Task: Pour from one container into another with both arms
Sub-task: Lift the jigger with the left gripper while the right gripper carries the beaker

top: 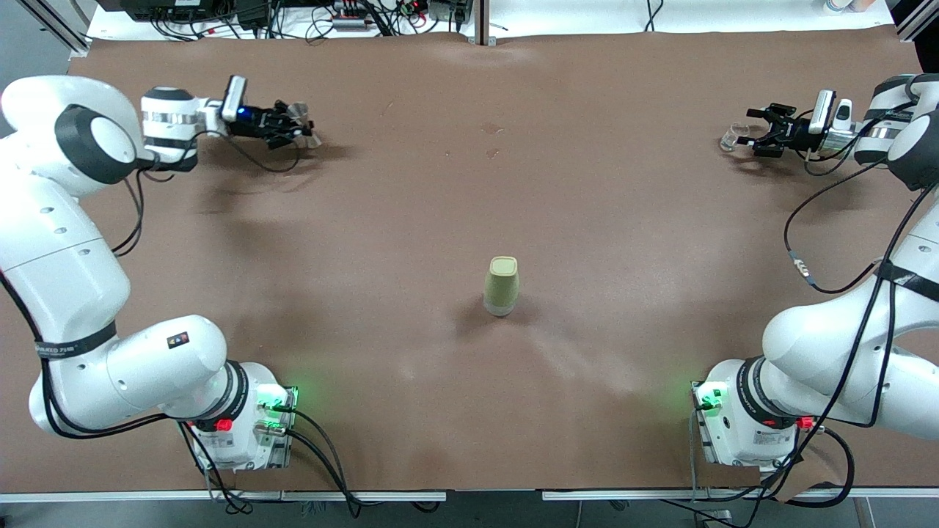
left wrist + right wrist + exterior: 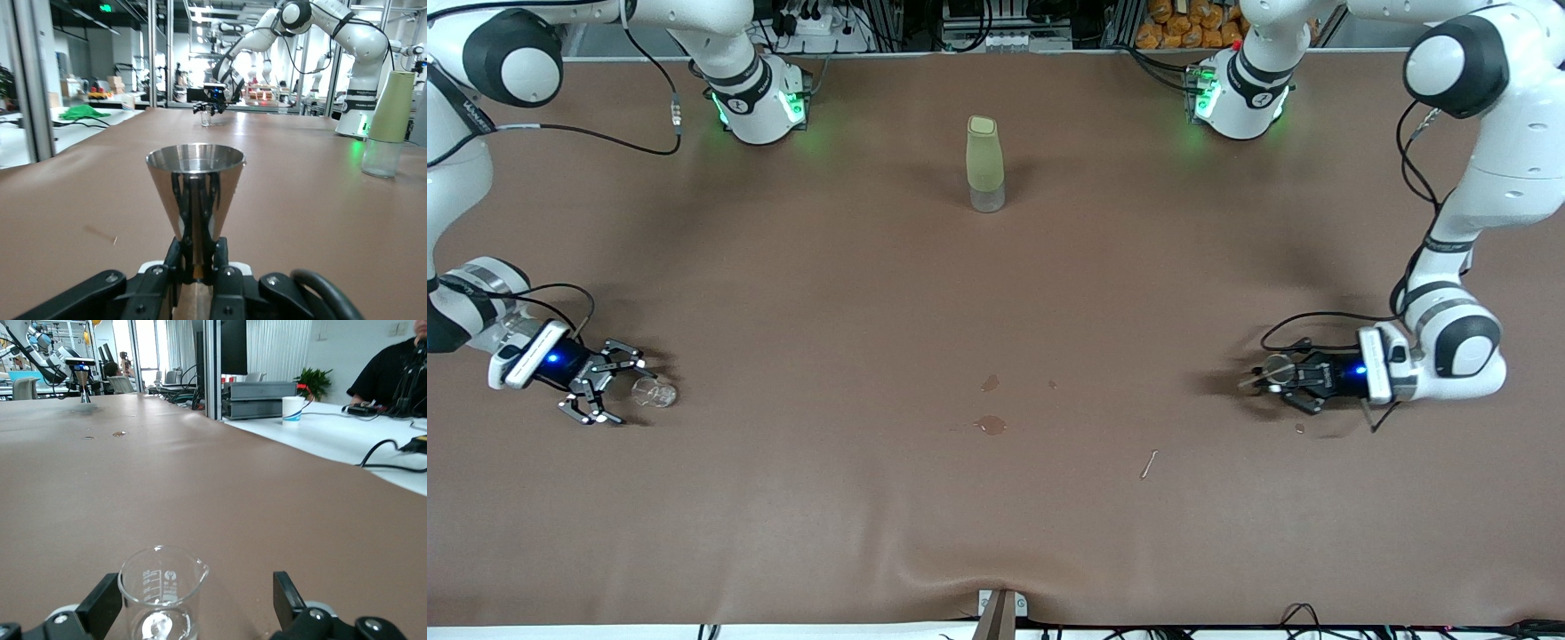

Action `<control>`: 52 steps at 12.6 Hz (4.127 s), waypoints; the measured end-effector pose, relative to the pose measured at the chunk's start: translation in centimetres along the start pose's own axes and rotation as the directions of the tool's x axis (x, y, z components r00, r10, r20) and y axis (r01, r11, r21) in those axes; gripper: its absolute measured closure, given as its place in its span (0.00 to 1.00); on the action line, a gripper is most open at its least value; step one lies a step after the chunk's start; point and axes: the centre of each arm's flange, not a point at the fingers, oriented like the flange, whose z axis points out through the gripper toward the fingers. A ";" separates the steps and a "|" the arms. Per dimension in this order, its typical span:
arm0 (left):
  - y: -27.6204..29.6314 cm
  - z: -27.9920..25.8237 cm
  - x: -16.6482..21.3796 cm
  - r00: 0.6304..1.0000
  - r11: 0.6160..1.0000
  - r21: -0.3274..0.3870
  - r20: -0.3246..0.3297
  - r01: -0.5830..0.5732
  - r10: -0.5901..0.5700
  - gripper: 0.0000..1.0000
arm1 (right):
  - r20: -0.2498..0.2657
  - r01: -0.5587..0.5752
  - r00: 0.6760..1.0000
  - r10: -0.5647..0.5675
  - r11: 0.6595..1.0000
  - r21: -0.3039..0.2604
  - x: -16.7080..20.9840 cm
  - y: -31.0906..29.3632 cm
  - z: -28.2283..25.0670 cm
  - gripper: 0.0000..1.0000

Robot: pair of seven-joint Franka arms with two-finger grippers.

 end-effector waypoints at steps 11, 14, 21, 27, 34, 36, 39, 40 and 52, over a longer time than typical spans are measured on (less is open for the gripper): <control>-3.9 23.9 7.0 0.992 0.990 0.116 -0.104 0.085 -0.073 0.80 | -0.087 -0.032 0.996 0.036 0.998 0.050 -4.4 -2.8 3.5 0.00; -4.5 27.5 8.7 0.991 0.980 0.175 -0.110 0.098 -0.080 0.80 | -0.098 -0.024 0.995 0.028 0.999 0.042 -4.2 -2.7 3.9 0.01; -5.6 31.0 11.6 0.992 0.963 0.248 -0.095 0.108 -0.086 0.80 | -0.101 -0.008 0.995 0.013 0.999 0.052 -4.0 -2.8 4.7 0.74; -4.9 36.1 13.9 0.990 0.948 0.292 -0.097 0.126 -0.102 0.80 | -0.111 0.005 0.994 0.009 0.992 0.127 -1.2 -2.1 10.0 0.88; -4.2 40.8 17.1 0.986 0.925 0.342 -0.062 0.169 -0.157 0.80 | -0.071 -0.070 0.992 0.100 0.937 0.342 11.1 -0.5 25.0 0.88; -3.6 42.4 17.9 0.986 0.924 0.345 -0.053 0.165 -0.157 0.80 | -0.064 -0.103 0.988 0.139 0.913 0.394 14.4 -1.7 29.7 0.88; -2.3 44.8 18.5 0.984 0.918 0.355 -0.054 0.179 -0.171 0.80 | -0.047 -0.165 0.978 0.205 0.888 0.429 17.9 -4.1 35.3 0.88; -2.1 45.4 18.9 0.985 0.919 0.353 -0.055 0.175 -0.166 0.80 | -0.041 -0.179 0.975 0.219 0.880 0.440 18.9 -4.7 36.5 0.88; -0.9 47.8 19.8 0.999 0.929 0.371 0.052 -0.007 -0.013 0.80 | 0.059 -0.376 0.913 0.405 0.773 0.511 33.2 -6.2 37.4 0.88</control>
